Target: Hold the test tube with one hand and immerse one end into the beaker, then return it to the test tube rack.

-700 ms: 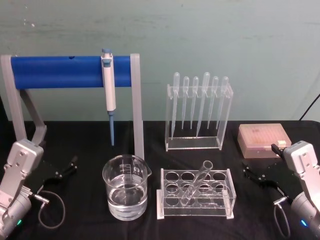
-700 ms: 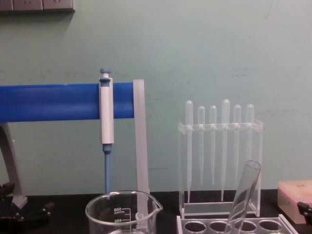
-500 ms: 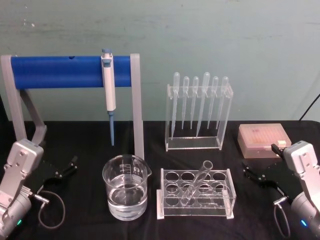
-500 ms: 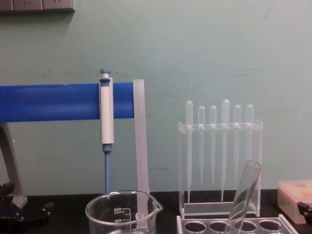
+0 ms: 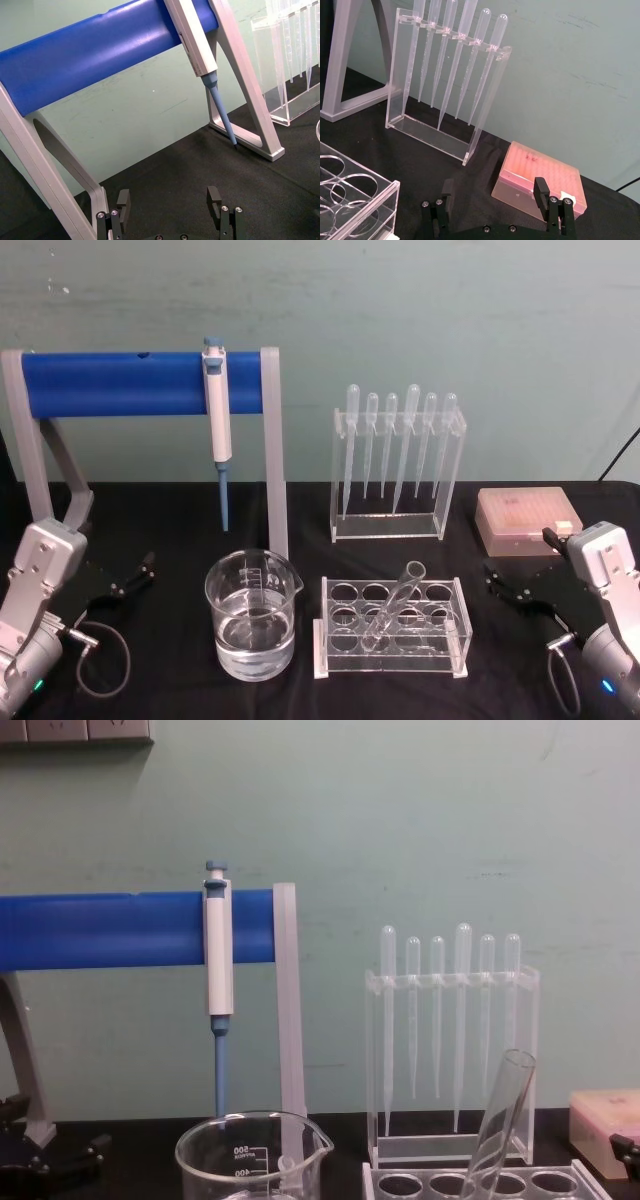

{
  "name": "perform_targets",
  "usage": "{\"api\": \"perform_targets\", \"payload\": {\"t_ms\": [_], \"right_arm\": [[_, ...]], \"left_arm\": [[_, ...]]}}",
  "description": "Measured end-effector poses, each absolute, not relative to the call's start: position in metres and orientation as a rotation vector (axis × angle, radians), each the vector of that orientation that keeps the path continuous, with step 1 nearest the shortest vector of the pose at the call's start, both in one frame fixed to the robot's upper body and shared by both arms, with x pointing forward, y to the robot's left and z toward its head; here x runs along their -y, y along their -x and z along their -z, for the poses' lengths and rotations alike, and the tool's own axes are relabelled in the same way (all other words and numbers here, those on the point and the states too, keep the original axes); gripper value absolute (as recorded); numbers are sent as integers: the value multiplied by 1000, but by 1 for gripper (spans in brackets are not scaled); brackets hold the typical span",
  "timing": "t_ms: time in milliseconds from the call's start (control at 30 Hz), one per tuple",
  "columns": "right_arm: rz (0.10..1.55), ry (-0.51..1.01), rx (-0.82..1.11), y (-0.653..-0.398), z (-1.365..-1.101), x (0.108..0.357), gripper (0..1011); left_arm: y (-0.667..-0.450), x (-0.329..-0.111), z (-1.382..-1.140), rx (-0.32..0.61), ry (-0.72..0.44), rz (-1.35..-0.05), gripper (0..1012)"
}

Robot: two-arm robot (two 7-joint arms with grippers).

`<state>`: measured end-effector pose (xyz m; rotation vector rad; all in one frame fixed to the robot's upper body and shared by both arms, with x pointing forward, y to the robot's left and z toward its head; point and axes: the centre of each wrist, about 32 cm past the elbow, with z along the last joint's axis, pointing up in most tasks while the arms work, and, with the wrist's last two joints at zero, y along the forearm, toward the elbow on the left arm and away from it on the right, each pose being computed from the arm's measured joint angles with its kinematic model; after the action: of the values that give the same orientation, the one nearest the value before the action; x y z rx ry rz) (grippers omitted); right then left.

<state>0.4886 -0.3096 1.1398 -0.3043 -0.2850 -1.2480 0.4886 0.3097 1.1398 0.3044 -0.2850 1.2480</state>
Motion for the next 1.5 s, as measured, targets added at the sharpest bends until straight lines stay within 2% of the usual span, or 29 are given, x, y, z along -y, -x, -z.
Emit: {"api": "perform_targets", "payload": {"t_ms": [1000, 1267, 1500], "right_arm": [[1247, 303, 290, -489, -1141, 310, 1002], [1223, 270, 354, -487, -1160, 313, 1002], [1193, 194, 356, -473, -1176, 316, 1002]], "left_arm": [[-489, -310, -1140, 285, -304, -1248, 1000], [-489, -310, -1140, 285, -304, -1248, 1000], [-489, -310, -1140, 285, -304, -1248, 1000]]}}
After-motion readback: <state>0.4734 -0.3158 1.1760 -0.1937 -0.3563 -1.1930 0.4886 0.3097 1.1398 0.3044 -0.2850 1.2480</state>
